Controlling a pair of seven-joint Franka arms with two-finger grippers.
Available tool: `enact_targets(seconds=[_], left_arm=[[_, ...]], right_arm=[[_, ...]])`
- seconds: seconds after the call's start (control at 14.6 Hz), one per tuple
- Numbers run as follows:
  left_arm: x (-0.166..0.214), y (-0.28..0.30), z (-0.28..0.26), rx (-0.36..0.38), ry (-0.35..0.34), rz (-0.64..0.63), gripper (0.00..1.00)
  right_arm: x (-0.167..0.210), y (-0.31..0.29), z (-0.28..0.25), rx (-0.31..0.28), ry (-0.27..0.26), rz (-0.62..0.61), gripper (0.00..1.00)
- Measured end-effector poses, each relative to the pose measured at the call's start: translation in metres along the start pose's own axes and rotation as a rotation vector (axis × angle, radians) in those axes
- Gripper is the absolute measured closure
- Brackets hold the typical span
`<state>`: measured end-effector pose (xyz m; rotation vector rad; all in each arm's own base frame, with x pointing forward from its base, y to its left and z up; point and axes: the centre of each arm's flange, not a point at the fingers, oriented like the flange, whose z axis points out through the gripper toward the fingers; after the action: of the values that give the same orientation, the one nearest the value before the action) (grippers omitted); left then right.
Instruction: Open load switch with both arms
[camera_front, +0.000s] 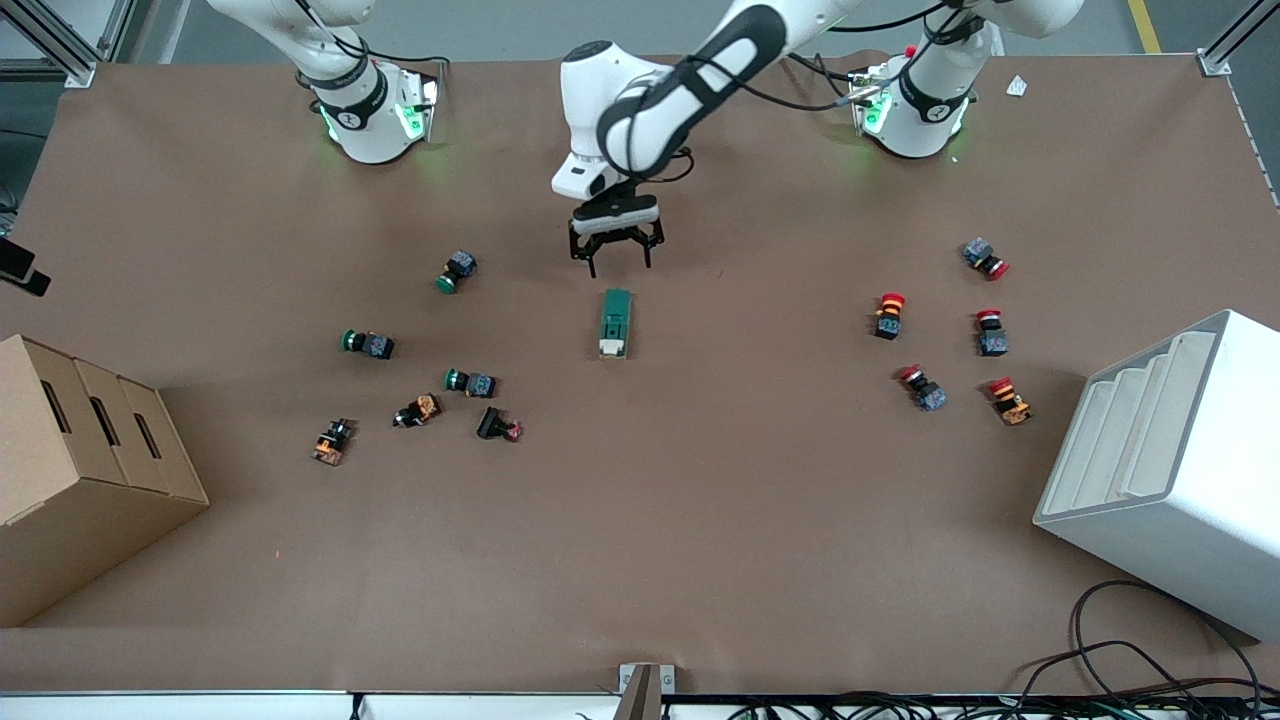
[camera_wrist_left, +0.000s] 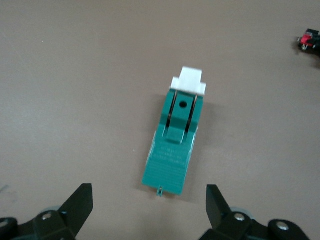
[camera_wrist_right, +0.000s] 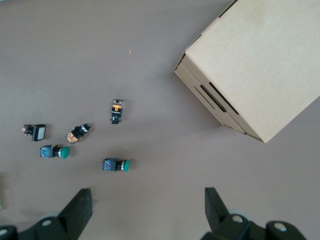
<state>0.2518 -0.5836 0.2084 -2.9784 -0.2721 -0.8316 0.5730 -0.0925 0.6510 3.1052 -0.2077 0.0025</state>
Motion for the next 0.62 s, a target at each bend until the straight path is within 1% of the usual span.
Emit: enact_targets(seconds=[0.14, 0.27, 0.48, 0.62], left_arm=[[-0.027, -0.003, 0.013, 0.005, 0.095, 0.043, 0.0], [-0.045, -0.005, 0.023, -0.005, 0.166, 0.074, 0.0], [-0.065, -0.01, 0.043, -0.017, 0.289, 0.126, 0.0], [-0.075, -0.013, 0.054, -0.036, 0.353, 0.17, 0.01]], right_arm=[[0.005, -0.001, 0.008, 0.0, -0.015, -0.001, 0.0], [0.008, -0.002, 0.015, 0.0, -0.026, -0.003, 0.0], [0.012, -0.009, 0.023, 0.001, -0.036, -0.015, 0.0], [0.018, -0.021, 0.033, 0.001, -0.053, -0.035, 0.0]])
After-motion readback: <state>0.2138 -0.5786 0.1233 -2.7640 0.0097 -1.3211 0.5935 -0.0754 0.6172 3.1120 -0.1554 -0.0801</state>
